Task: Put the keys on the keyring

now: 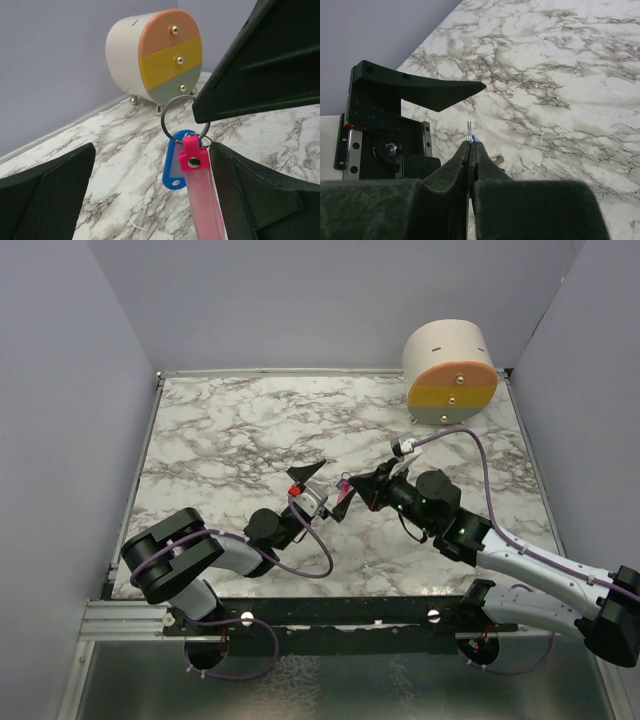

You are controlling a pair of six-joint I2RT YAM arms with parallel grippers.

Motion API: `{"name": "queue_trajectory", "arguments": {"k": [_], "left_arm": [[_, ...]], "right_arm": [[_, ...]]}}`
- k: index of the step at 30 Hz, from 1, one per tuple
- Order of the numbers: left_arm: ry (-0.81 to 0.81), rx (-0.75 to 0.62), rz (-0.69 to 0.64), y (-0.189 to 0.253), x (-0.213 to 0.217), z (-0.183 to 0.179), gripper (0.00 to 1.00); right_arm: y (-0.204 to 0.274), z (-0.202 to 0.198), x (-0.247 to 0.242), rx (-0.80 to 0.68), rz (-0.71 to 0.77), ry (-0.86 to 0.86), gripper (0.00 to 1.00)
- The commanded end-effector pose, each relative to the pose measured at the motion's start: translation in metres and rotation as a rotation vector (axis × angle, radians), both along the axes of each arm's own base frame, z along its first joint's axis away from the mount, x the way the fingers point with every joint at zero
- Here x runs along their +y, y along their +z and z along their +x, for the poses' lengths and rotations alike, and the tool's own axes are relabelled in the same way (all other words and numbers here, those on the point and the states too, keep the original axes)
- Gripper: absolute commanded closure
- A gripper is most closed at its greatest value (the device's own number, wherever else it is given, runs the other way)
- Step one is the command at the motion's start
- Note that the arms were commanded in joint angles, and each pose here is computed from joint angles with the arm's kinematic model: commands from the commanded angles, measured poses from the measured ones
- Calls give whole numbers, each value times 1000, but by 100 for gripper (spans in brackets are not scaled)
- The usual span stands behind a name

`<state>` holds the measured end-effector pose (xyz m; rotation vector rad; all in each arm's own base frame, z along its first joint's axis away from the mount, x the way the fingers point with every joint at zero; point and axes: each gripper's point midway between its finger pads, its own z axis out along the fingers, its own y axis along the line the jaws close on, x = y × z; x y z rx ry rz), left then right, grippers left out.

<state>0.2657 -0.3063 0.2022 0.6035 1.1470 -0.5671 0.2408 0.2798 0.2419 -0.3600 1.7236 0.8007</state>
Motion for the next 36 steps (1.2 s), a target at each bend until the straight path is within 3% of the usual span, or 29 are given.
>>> {"name": "queue_trajectory", "arguments": {"k": [1, 21, 36], "left_arm": [[56, -163, -219, 74, 20, -4, 1], [153, -159, -236, 77, 37, 5, 1], [192, -151, -239, 75, 49, 12, 1]], "right_arm": [[-1, -6, -1, 8, 10, 13, 99], [-5, -11, -12, 29, -9, -1, 99], [-18, -14, -12, 89, -109, 16, 99]]}}
